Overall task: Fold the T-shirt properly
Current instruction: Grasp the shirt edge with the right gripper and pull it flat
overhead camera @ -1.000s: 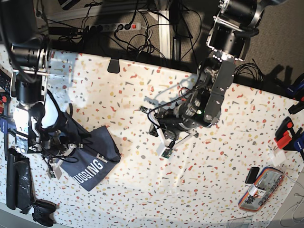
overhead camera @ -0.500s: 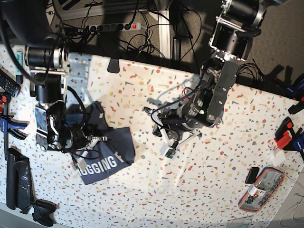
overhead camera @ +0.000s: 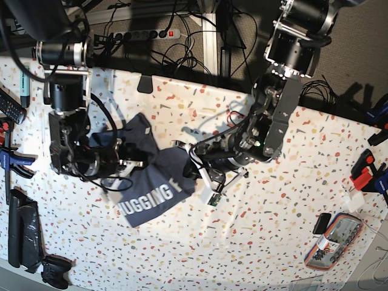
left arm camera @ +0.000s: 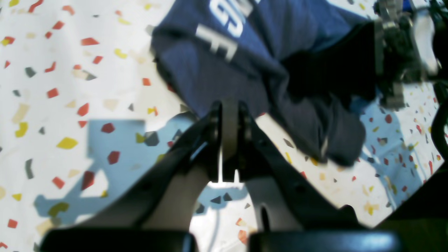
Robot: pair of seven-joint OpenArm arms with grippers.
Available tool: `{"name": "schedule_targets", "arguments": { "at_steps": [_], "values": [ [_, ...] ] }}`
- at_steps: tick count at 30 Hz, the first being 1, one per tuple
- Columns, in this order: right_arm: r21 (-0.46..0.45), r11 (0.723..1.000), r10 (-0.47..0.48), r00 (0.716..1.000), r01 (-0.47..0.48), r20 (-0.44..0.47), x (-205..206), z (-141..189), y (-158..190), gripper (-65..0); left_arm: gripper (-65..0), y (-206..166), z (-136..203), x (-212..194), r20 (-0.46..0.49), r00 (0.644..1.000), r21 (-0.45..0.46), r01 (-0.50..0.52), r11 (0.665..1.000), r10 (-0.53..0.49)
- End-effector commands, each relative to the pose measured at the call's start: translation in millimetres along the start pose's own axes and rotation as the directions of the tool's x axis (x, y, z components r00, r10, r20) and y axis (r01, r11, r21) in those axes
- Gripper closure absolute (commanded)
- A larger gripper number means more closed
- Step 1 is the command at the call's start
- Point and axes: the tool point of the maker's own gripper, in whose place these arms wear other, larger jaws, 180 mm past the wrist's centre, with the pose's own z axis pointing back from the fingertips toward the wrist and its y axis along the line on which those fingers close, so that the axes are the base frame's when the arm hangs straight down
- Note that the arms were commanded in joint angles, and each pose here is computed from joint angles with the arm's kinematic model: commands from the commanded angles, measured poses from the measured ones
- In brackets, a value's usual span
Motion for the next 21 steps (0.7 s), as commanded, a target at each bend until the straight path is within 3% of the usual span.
{"name": "schedule_targets", "arguments": {
  "at_steps": [1, 7, 11, 16, 21],
  "values": [
    [-0.008, 0.999, 0.039, 0.995, -0.040, -0.091, -11, -2, 4, 0.0, 0.0, -5, 1, 26, 0.071, 0.997, -0.015, 0.015, 1.000, -0.014],
    [0.043, 0.999, 0.027, 0.995, -0.022, -0.101, -15, -5, 17, 0.0, 0.0, -5, 2, 37, 0.139, 0.990, -0.013, 0.018, 1.000, -0.016],
    [0.036, 0.999, 0.025, 0.993, -0.021, -0.113, -17, -2, 13, 0.0, 0.0, 11, -4, 32, 0.143, 0.986, 0.055, 0.081, 0.995, -0.088],
    [0.014, 1.000, 0.021, 0.992, -0.020, -0.123, -20, 4, 4, 0.0, 0.0, 37, -22, -27, -0.044, 0.996, 0.102, 0.076, 0.992, -0.072],
    [-0.092, 0.995, 0.025, 0.997, -0.032, -0.078, -5, 38, -36, 0.0, 0.0, 34, -21, -92, -0.278, 0.960, 0.052, 0.050, 0.997, -0.034]
  ]
}}
